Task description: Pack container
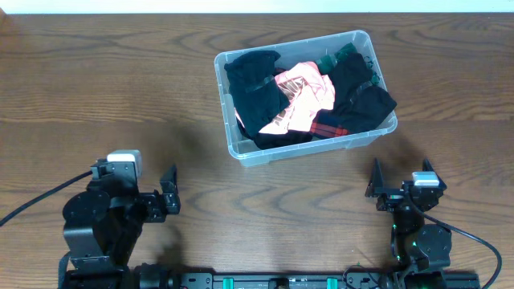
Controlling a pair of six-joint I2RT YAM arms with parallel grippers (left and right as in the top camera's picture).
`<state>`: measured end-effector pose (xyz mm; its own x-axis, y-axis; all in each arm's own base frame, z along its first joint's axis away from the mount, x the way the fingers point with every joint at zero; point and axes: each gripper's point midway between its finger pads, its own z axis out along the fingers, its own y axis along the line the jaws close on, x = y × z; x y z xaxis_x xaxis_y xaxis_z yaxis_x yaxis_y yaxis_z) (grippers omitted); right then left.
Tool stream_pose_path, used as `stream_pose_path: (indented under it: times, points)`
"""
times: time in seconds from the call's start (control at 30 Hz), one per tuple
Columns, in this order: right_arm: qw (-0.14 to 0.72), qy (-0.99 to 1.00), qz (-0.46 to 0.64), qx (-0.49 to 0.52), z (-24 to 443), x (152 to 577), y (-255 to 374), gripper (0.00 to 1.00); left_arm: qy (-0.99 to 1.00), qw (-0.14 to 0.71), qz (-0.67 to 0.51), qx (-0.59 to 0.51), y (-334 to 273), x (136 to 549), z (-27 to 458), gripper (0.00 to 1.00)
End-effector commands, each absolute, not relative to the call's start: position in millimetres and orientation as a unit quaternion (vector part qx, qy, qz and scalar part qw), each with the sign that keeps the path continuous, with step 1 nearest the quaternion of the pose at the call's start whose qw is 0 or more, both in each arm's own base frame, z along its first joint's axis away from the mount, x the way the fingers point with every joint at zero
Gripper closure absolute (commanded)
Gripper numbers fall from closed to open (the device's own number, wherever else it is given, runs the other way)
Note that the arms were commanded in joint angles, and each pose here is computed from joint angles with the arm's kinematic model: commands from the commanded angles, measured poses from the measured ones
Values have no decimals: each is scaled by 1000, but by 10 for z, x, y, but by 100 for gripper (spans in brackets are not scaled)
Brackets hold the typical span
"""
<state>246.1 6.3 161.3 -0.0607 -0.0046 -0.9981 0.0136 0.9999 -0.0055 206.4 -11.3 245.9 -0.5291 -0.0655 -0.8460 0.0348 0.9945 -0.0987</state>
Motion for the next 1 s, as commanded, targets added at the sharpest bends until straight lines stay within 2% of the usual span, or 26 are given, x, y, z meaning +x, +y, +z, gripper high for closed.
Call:
stream_pose_path:
  times: [0.0,0.13,0.33,0.7,0.97]
  points:
    - [686,728,-8,-7,1604,2458,90,1,880,473,-27,-9,-43,1933,2318,2]
    - [686,728,-8,-7,1604,2458,90,1,877,479,-35,-6,-79,1842,1984,2]
    - [686,728,-8,-6,1604,2458,90,1,840,543,-22,-6,-32,2004,1606,2]
    - [686,728,-8,-6,1604,2458,90,1,754,657,-2,7,10,2446,1396,2]
    - [686,728,-8,-6,1604,2458,90,1,756,654,5,17,7,2443,1392,2]
